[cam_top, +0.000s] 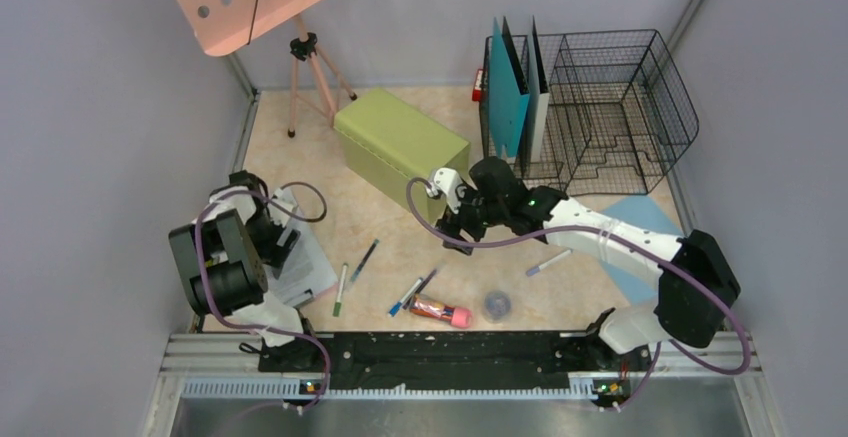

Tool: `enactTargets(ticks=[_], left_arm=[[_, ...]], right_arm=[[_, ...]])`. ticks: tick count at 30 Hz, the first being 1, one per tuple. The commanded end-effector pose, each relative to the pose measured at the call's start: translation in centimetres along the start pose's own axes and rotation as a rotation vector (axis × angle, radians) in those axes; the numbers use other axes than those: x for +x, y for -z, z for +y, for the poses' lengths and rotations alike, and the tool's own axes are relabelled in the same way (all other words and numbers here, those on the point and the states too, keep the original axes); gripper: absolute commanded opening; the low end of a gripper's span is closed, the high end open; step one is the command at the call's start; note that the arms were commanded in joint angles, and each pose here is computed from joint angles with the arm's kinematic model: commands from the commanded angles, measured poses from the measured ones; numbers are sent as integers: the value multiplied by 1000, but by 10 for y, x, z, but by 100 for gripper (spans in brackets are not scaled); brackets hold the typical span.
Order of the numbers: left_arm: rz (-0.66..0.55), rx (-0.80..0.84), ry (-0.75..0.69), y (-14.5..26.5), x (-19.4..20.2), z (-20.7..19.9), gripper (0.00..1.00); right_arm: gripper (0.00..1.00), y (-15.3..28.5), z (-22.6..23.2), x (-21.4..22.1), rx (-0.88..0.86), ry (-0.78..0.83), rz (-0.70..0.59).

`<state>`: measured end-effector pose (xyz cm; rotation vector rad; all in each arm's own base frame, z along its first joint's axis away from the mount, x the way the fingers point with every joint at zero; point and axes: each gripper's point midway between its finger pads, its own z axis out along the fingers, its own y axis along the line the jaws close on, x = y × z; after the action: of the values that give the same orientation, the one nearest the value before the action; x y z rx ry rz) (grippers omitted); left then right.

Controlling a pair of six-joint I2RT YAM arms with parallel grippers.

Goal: Organize the desk
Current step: Pick up the folder from the corner of the board.

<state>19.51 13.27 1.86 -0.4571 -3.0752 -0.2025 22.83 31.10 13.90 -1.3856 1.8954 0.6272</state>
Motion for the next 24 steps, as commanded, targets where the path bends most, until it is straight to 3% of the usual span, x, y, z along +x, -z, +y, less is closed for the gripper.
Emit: enactTargets(ticks=[1, 7, 16, 24], left_arm=[[-214, 58, 65, -9, -58, -12, 91], [-342, 3, 82, 33, -76, 0, 94], [-554, -36, 120, 115, -91, 0, 97], [-695, 34, 43, 165, -83, -38, 97]], right_arm=[[75, 37, -21, -6, 97, 13, -19], [77, 94, -45, 32, 198, -11, 43], [79, 182, -71, 125, 379, -139, 223], [79, 234, -99, 227, 500, -420, 350]])
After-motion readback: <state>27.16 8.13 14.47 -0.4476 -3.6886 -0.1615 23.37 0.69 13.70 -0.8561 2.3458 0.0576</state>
